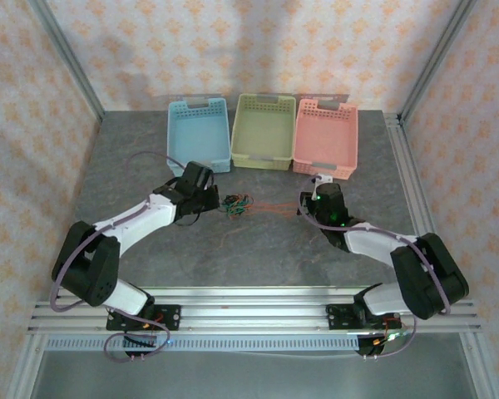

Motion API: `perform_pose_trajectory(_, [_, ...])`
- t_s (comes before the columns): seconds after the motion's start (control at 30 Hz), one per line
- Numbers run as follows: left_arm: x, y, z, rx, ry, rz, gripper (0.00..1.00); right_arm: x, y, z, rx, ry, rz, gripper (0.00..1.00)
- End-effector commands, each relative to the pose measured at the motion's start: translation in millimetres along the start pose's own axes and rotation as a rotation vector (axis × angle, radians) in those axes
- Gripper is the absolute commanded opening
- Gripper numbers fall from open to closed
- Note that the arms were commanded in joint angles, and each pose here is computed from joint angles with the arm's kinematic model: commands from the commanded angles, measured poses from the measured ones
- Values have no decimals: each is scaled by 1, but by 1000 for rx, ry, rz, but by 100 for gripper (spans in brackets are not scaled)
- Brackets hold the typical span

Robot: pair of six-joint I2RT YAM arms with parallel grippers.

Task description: Untangle the cables

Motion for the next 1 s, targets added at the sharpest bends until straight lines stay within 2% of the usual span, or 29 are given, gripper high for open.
perform_pose_trajectory(0.0, [-7, 10, 25, -102, 80, -83, 0, -4, 8, -20, 168, -52, -61, 0])
perform_pose_trajectory(0.17, [-12, 27, 51, -125, 171, -179, 0, -3, 17, -33, 275, -113, -113, 0])
perform_pose_trajectory(0.6, [-15, 64, 81, -179, 275, -361, 0, -2, 23, -46, 396, -158, -139, 0])
perform_pose_trajectory(0.77, [-16, 85, 104, -203, 366, -456, 0, -1, 34, -54, 481, -197, -193, 0])
perform_pose_trajectory(0.97, [-17, 95, 117, -241, 413, -507, 0, 0, 50, -65, 590, -261, -276, 0])
Point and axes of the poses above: each hand's point on the last joint's axis, 136 mm out from that joint toward the fingers, its own y axis back along the fingers, its own z axis along the line the jaws close on, x = y × z, the point moved 9 cm from there along y, back along the fingers, and after that the axes turned 9 degrees about y, right-handed, at the moved point
